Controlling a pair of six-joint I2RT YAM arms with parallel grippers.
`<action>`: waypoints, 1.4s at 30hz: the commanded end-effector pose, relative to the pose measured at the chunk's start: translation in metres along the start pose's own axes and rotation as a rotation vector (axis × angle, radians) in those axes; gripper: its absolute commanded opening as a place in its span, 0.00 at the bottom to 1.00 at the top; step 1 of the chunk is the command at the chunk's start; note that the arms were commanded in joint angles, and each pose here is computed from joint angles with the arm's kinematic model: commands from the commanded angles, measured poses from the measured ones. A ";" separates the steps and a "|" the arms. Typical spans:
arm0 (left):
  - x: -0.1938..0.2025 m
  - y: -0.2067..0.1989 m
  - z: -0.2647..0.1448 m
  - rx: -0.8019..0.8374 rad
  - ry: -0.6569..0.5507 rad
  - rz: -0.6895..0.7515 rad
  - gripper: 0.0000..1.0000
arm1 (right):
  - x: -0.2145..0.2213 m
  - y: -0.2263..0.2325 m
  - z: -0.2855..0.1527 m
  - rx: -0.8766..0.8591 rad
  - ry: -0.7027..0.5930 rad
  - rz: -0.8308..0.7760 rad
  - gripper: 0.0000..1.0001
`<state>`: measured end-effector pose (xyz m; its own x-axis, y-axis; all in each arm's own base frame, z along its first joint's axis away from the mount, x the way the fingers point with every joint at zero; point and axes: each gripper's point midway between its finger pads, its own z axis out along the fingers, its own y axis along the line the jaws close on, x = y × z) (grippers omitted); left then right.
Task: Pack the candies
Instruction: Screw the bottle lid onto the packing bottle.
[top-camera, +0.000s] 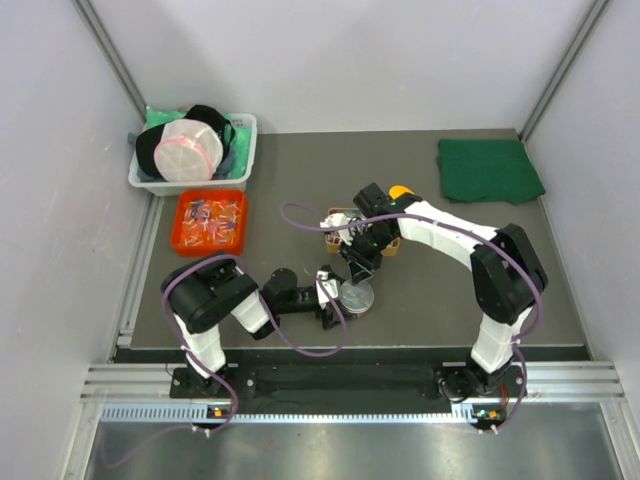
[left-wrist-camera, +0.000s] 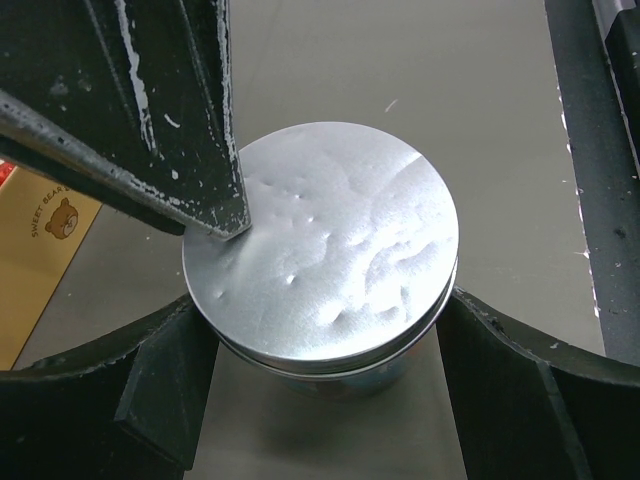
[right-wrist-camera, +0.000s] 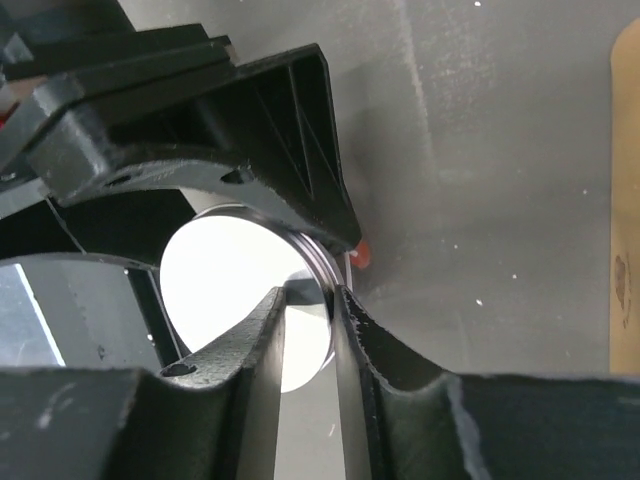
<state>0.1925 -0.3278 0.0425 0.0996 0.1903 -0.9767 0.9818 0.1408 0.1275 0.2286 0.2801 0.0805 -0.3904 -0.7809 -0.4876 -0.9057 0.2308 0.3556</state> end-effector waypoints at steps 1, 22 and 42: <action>-0.020 0.006 0.007 -0.002 -0.075 0.075 0.79 | 0.013 0.000 -0.006 0.038 0.017 -0.010 0.24; -0.015 0.029 0.008 -0.122 -0.042 0.088 0.78 | 0.041 0.005 -0.012 0.041 0.059 0.031 0.05; -0.013 0.048 0.007 -0.232 -0.019 0.118 0.78 | 0.064 0.030 -0.024 -0.016 0.064 0.079 0.04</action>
<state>0.1931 -0.3355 0.0422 0.1103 0.1965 -0.9743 0.9759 0.1642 0.1436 0.2188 0.2432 0.0829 -0.4033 -0.7626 -0.5058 -0.9103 0.2781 0.3066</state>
